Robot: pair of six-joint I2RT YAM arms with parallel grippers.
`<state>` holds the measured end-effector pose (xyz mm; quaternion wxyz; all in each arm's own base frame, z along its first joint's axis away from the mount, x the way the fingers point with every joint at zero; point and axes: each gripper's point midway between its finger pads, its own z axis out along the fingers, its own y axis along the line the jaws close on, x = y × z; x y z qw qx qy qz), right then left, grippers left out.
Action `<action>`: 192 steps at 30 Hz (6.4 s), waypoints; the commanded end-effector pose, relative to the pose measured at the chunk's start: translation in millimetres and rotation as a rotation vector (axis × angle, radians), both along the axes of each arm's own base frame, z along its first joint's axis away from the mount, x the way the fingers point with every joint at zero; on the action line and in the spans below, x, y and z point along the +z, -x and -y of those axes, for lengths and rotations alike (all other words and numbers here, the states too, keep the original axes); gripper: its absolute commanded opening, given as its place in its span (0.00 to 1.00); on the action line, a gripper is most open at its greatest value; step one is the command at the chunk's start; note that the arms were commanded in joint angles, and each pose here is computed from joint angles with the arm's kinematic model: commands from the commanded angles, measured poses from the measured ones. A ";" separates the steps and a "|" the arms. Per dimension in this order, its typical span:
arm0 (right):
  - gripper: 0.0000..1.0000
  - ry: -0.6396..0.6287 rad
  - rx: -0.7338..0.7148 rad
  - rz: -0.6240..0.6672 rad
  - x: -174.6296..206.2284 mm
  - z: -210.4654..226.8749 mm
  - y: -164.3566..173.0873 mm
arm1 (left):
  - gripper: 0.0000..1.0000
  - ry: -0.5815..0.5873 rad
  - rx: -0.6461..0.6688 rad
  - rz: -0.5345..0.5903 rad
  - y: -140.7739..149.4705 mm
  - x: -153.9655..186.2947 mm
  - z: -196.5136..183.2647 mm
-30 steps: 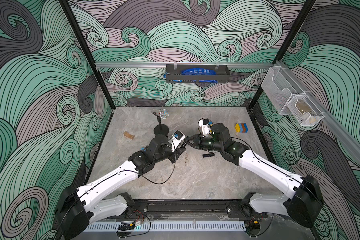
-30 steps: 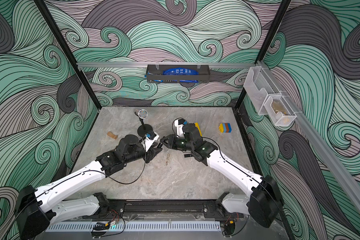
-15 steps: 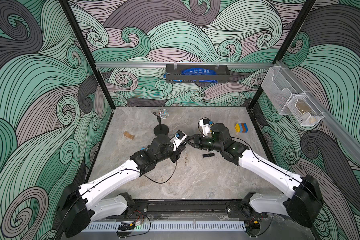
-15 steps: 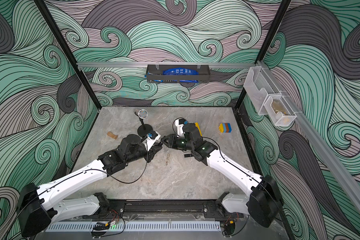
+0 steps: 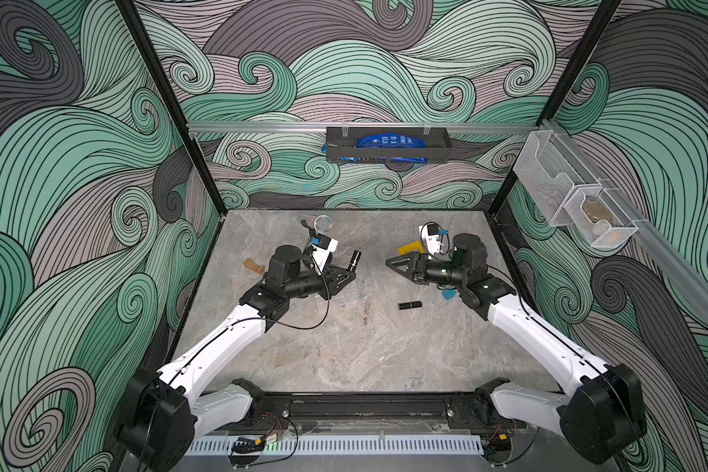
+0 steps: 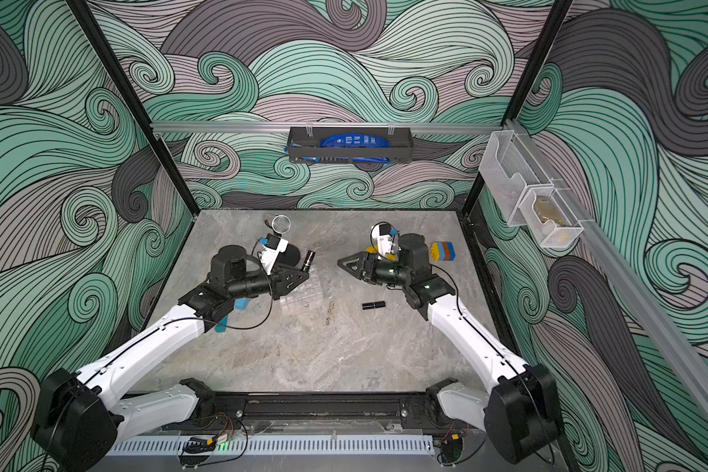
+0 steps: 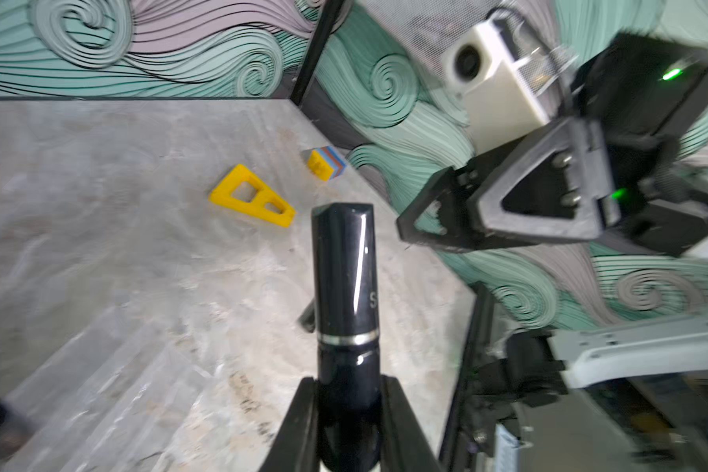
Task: Arrange the lipsticks in the organizer
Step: Pick up the lipstick at the center of the board, then place the lipstick in the storage box, then pick up the lipstick at the center of the board.
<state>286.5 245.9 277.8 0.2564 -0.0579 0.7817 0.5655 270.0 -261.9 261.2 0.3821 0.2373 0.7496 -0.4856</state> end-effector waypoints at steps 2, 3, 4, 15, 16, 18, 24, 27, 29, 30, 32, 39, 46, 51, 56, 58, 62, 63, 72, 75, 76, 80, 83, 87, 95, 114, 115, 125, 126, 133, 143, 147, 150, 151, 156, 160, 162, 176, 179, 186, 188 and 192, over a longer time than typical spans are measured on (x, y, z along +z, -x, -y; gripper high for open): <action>0.58 -0.037 0.102 0.057 17.4 -12.1 15.4 | 0.06 0.142 -0.205 -0.012 24.2 31.8 15.0; 0.58 -0.027 0.103 0.058 17.9 -16.1 15.2 | 0.06 0.129 -0.209 -0.015 23.3 28.4 15.7; 0.58 -0.012 0.101 0.066 19.3 -20.4 14.3 | 0.06 0.111 -0.209 -0.007 21.7 24.7 15.8; 0.52 0.218 0.004 0.086 8.2 -52.8 -6.6 | 0.05 -0.037 -0.137 0.085 20.9 2.0 9.0; 0.52 0.218 0.005 0.085 8.1 -54.5 -6.4 | 0.05 -0.038 -0.137 0.087 20.9 1.8 9.0; 0.51 0.219 0.010 0.080 7.3 -58.1 -5.8 | 0.05 -0.041 -0.133 0.090 20.1 0.9 8.5; 0.51 0.264 -0.009 0.067 -2.9 -57.9 -9.6 | 0.04 -0.090 -0.102 0.109 17.1 -6.0 5.9; 0.49 0.261 -0.002 0.057 -6.1 -59.5 -9.8 | 0.04 -0.121 -0.085 0.129 16.0 -9.3 5.1; 0.47 0.248 0.012 0.043 -9.5 -62.6 -8.9 | 0.04 -0.140 -0.077 0.141 15.5 -11.8 5.0; 0.46 0.237 0.024 0.035 -11.0 -64.8 -7.8 | 0.04 -0.147 -0.078 0.145 16.0 -13.1 5.4; 0.44 0.207 0.043 0.010 -15.4 -68.0 -5.8 | 0.04 -0.159 -0.078 0.150 16.6 -14.9 6.5; 0.35 0.168 0.084 -0.050 -22.9 -75.3 -4.6 | 0.05 -0.201 -0.081 0.168 20.4 -20.7 7.4; 0.20 0.158 0.094 -0.087 -29.4 -75.8 -5.4 | 0.19 -0.222 -0.027 0.169 15.1 -19.2 1.9; 0.18 0.140 0.024 -0.076 -25.9 -69.5 -23.3 | 0.57 -0.277 0.150 0.123 5.2 -12.6 -24.1; 0.13 0.177 -0.205 0.034 -22.9 -50.3 -58.0 | 0.69 -0.421 0.481 0.071 -19.9 -18.3 -90.5; 0.11 0.196 -0.342 0.152 -18.1 -44.8 -65.9 | 0.70 -0.469 0.604 0.004 -30.0 -28.8 -119.0; 0.07 0.259 -0.550 0.445 -15.8 -48.0 -65.4 | 0.69 -0.511 0.735 -0.102 -38.3 -55.1 -152.6; 0.06 0.278 -0.558 0.481 -21.7 -53.8 -66.6 | 0.69 -0.510 0.756 -0.113 -39.1 -59.6 -157.2; 0.03 0.406 -0.479 0.602 -68.4 -109.4 -91.2 | 0.69 -0.506 0.828 -0.110 -37.5 -68.9 -176.1; 0.03 0.429 -0.451 0.603 -81.5 -122.5 -97.3 | 0.69 -0.496 0.824 -0.112 -37.7 -69.2 -175.0; 0.03 0.428 -0.445 0.602 -83.6 -125.7 -98.6 | 0.69 -0.492 0.822 -0.111 -37.9 -68.5 -174.3; 0.03 0.449 -0.419 0.593 -99.4 -134.5 -99.9 | 0.68 -0.490 0.823 -0.112 -38.2 -69.0 -174.6; 0.02 0.461 -0.407 0.581 -110.5 -139.1 -102.7 | 0.68 -0.482 0.823 -0.113 -39.2 -68.3 -174.0; 0.02 0.479 -0.403 0.571 -123.1 -142.9 -107.6 | 0.68 -0.477 0.819 -0.117 -39.1 -69.4 -173.2; 0.02 0.561 -0.396 0.567 -154.3 -141.4 -118.5 | 0.68 -0.469 0.804 -0.118 -38.4 -69.9 -170.8; 0.23 0.719 -0.445 0.581 -160.3 -148.1 -110.6 | 0.67 -0.455 0.802 -0.123 -38.0 -72.0 -169.8; 0.27 0.722 -0.446 0.574 -160.8 -148.3 -110.6 | 0.67 -0.454 0.801 -0.123 -37.7 -71.9 -169.8; 0.42 0.633 -0.485 0.566 -113.7 -146.9 -108.7 | 0.64 -0.449 0.768 -0.099 -37.3 -70.8 -164.7; 0.42 0.626 -0.490 0.554 -109.4 -144.3 -108.2 | 0.64 -0.445 0.740 -0.084 -36.7 -69.2 -160.6; 0.45 0.501 -0.550 0.430 -70.6 -91.0 -97.5 | 0.63 -0.495 0.686 -0.004 -33.9 -53.1 -144.7; 0.46 0.436 -0.570 0.083 -115.1 35.2 -49.4 | 0.65 -0.578 0.254 0.222 -6.1 -58.5 0.2; 0.46 0.426 -0.602 0.032 -120.4 74.5 -40.9 | 0.66 -0.597 0.073 0.296 5.7 -71.4 58.1; 0.47 0.412 -0.638 0.010 -123.8 98.4 -40.2 | 0.67 -0.651 -0.065 0.335 16.0 -100.4 97.5; 0.48 0.405 -0.651 -0.009 -127.2 106.0 -40.1 | 0.67 -0.653 -0.103 0.334 19.4 -108.4 107.5; 0.49 0.340 -0.688 -0.095 -136.0 131.2 -38.4 | 0.67 -0.687 -0.203 0.314 14.4 -142.1 143.0; 0.49 0.346 -0.696 -0.100 -138.8 135.9 -37.3 | 0.65 -0.733 -0.211 0.343 -1.2 -156.2 158.1; 0.49 0.345 -0.696 -0.104 -140.9 136.2 -35.5 | 0.64 -0.748 -0.196 0.349 -10.5 -161.8 164.1; 0.49 0.351 -0.707 -0.120 -147.9 141.3 -29.6 | 0.54 -0.828 -0.262 0.325 -28.9 -209.4 192.5; 0.49 0.344 -0.704 -0.121 -149.0 140.2 -30.0 | 0.53 -0.867 -0.261 0.327 -32.5 -222.3 188.9; 0.49 0.340 -0.699 -0.129 -148.9 138.6 -32.6 | 0.50 -0.904 -0.273 0.330 -36.2 -236.0 186.3; 0.49 0.341 -0.697 -0.132 -149.2 138.4 -33.3 | 0.48 -0.907 -0.276 0.329 -36.4 -238.7 186.4; 0.49 0.339 -0.697 -0.133 -148.3 138.2 -34.3 | 0.46 -0.918 -0.302 0.308 -31.7 -251.4 184.8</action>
